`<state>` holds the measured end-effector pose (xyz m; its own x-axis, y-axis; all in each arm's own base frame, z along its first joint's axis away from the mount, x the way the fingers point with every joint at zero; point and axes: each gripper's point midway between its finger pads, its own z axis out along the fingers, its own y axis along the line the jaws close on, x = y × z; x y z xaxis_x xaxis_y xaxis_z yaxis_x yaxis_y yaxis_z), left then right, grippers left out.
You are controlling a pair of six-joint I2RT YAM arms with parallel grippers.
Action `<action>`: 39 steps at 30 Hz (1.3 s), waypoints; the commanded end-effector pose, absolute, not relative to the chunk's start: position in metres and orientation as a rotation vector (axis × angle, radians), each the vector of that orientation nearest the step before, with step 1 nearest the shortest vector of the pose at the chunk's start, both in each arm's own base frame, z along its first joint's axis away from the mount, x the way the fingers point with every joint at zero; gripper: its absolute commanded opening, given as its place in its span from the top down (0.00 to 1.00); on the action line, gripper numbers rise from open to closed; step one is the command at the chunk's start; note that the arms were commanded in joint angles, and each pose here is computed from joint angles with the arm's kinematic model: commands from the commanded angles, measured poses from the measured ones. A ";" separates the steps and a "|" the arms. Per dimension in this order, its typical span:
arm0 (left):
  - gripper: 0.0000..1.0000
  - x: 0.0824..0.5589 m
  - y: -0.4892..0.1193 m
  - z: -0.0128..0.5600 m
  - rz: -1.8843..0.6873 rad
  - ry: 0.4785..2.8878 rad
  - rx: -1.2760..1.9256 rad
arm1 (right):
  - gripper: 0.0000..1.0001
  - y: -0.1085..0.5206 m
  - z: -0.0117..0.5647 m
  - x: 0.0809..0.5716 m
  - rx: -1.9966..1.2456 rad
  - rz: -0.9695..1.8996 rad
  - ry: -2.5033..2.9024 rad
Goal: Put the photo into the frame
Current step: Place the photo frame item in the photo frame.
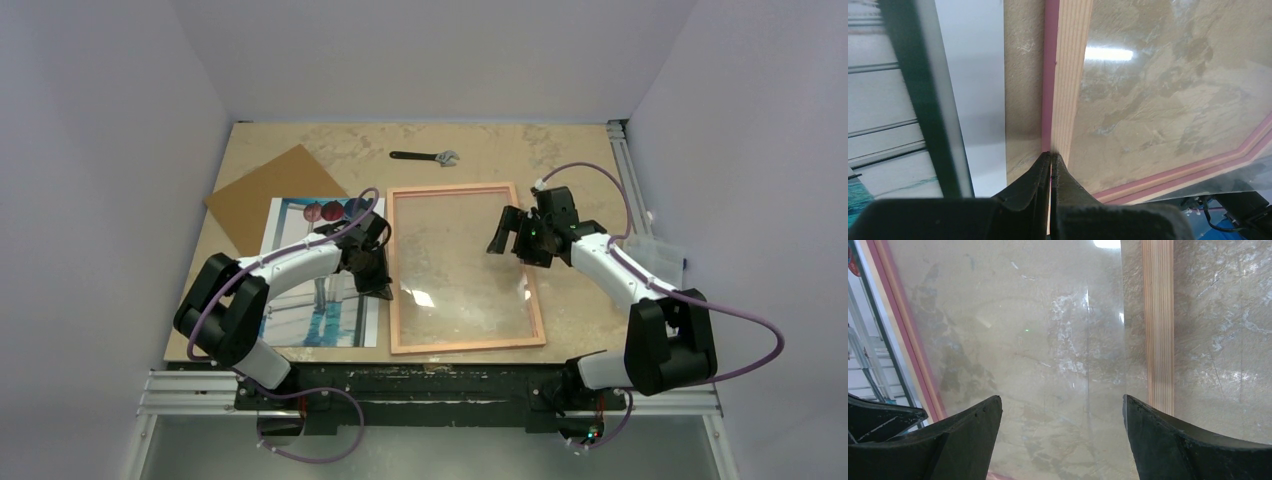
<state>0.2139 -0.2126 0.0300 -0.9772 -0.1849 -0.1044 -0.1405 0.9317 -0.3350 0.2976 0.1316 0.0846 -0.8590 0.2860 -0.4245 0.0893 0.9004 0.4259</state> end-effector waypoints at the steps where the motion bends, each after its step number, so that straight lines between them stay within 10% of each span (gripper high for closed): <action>1: 1.00 0.198 -0.188 -0.016 -0.243 3.017 -0.197 | 0.11 0.129 0.105 0.308 0.247 0.516 2.515; 23: 0.99 0.210 -0.189 0.026 -0.321 2.854 -0.159 | 0.11 0.123 0.124 0.308 0.245 0.482 2.478; 39: 0.39 0.226 -0.220 0.081 -0.692 2.574 -0.144 | 0.11 0.129 0.144 0.304 0.227 0.546 2.429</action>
<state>0.2152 -0.2034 0.0705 -0.9058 -0.1959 -0.3757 -0.0224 0.9077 -0.4191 0.2985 0.1234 0.1231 -0.8123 0.2932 -0.5043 0.0709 0.9078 0.4135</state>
